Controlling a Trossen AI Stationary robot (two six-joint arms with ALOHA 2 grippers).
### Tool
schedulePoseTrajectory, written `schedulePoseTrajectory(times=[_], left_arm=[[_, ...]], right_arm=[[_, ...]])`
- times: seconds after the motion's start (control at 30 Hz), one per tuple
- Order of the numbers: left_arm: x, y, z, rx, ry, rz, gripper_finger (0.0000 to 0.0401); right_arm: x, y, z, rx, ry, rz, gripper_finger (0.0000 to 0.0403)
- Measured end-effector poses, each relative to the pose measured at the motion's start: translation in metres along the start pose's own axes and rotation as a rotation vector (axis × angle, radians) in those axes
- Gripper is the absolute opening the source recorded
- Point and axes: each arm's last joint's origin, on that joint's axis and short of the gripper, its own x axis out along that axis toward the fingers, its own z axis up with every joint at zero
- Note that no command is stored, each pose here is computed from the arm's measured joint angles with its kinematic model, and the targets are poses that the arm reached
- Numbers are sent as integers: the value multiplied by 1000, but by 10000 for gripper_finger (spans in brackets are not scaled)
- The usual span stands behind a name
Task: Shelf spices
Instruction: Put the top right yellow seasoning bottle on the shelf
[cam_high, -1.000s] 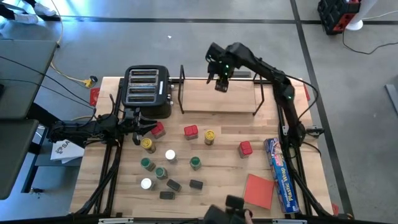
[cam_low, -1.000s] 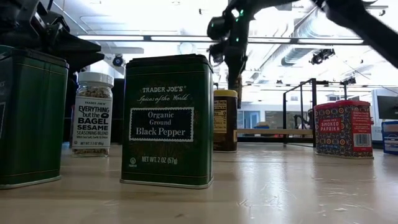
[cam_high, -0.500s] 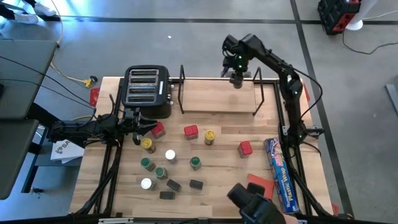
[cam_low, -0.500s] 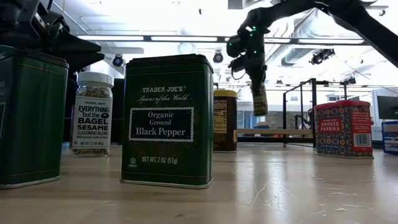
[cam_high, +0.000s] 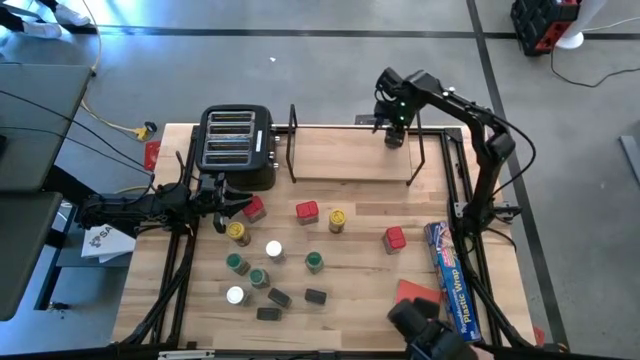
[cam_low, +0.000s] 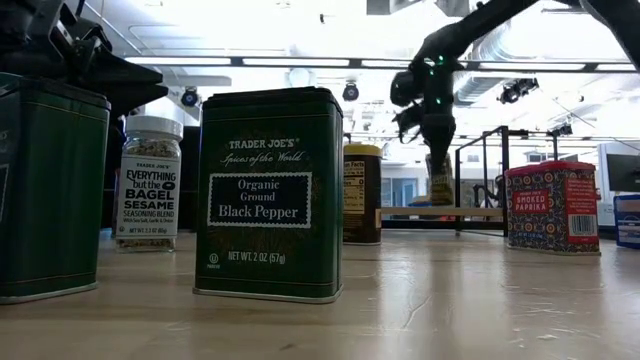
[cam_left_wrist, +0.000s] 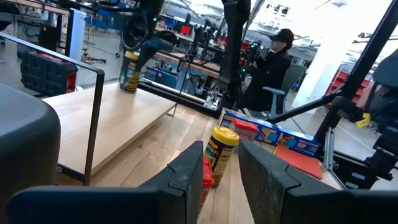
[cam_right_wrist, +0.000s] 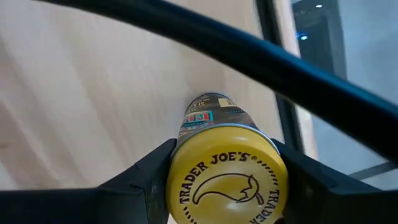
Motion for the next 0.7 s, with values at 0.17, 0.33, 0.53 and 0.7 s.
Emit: schedulePoseTrajectory(times=[0.17,0.33,0.53,0.7], left_arm=[[0,0,0,0,0,0,97],[0,0,0,0,0,0,97],[0,0,0,0,0,0,97],[0,0,0,-1,0,0,97]], right_arm=[[3,-6,-3,14,-21,-3,210],[3,-9,-2,19,-39,-13,238],[3,-11,1,20,-66,-33,289],[-6,-11,0,23,-53,-24,293]])
